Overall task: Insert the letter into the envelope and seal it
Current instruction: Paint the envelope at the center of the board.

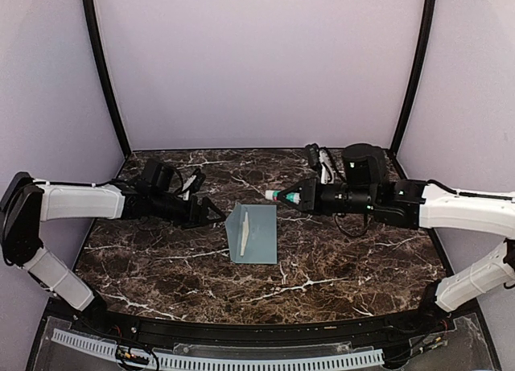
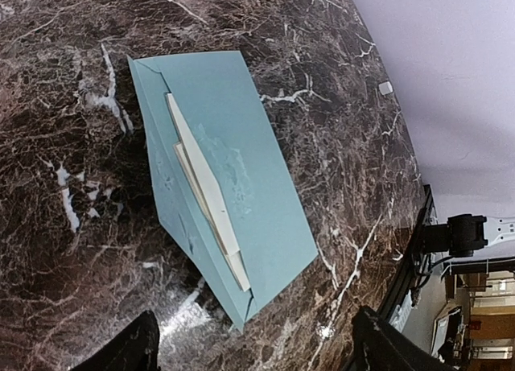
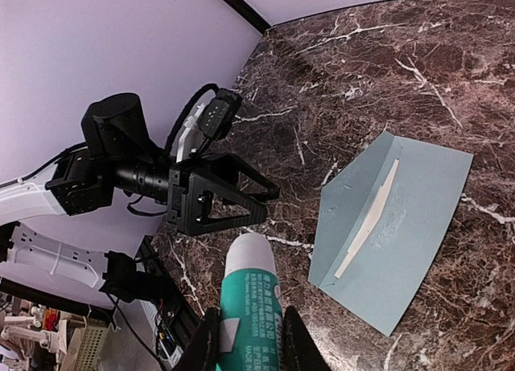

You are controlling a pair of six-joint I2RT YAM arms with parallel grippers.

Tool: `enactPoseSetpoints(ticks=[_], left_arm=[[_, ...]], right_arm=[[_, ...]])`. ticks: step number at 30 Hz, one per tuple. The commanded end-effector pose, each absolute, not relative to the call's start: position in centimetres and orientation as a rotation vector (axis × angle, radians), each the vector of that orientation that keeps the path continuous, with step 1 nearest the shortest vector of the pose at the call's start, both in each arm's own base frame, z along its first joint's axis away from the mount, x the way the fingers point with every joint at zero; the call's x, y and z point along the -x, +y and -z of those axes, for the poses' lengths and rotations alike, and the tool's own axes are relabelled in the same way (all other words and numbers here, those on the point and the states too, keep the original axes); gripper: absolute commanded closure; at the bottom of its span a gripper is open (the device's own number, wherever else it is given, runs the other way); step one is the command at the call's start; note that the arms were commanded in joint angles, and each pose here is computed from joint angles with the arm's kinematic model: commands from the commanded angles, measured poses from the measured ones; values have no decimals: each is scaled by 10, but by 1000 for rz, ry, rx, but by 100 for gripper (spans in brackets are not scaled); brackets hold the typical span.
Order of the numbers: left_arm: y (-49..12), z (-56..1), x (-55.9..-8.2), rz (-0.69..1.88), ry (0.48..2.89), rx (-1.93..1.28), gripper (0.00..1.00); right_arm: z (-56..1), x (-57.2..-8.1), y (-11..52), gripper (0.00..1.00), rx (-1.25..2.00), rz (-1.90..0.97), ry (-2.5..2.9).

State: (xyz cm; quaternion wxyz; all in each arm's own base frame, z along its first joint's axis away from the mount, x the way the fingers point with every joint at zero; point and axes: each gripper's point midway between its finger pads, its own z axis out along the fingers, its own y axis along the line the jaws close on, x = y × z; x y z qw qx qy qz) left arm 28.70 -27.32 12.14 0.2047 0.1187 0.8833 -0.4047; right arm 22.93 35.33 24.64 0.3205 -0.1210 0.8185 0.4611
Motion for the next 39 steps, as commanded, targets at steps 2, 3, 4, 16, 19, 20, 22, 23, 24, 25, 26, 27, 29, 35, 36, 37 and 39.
enactPoseSetpoints(ticks=[2, 3, 4, 16, 19, 20, 22, 23, 24, 25, 26, 27, 29, 35, 36, 37, 39], left_arm=[[-283, -101, -311, 1123, 2450, -339, 22], [-285, -94, -316, 1120, 2456, -330, 24], [-286, -91, -318, 1119, 2459, -319, 24], [-306, -67, -339, 1213, 2493, -254, 41], [-308, -62, -343, 1200, 2503, -267, 47], [-308, -59, -343, 1184, 2509, -267, 50], [-306, -54, -344, 1145, 2524, -279, 53], [-305, -52, -344, 1135, 2529, -290, 55], [-305, -48, -343, 1124, 2542, -290, 56], [-305, -46, -343, 1119, 2544, -298, 58], [-306, -44, -343, 1114, 2551, -309, 60], [-307, -43, -343, 1110, 2553, -315, 62], [-308, -40, -344, 1089, 2563, -339, 67], [-307, -35, -347, 1040, 2576, -385, 92], [-307, -35, -347, 1043, 2578, -389, 94], [-308, -35, -346, 1053, 2580, -393, 98], [-310, -37, -347, 1057, 2579, -400, 100]], right_arm=[[-239, -230, 359, 93, 296, -1216, 2126], [-235, -230, 360, 93, 297, -1213, 2133], [-233, -229, 360, 93, 299, -1211, 2139], [-216, -227, 370, 93, 309, -1206, 2166], [-213, -231, 376, 93, 326, -1193, 2179], [-213, -232, 379, 93, 335, -1191, 2181], [-210, -233, 384, 93, 353, -1188, 2189], [-208, -235, 386, 93, 358, -1183, 2193], [-204, -236, 387, 93, 359, -1175, 2202], [-200, -238, 388, 93, 359, -1167, 2213], [-196, -239, 389, 93, 360, -1161, 2226], [-191, -241, 390, 93, 359, -1154, 2238], [-180, -245, 392, 93, 360, -1142, 2267], [-149, -260, 392, 94, 345, -1080, 2348], [-146, -262, 392, 94, 345, -1075, 2356], [-141, -265, 392, 94, 342, -1066, 2367], [-131, -271, 392, 95, 344, -1037, 2388]])
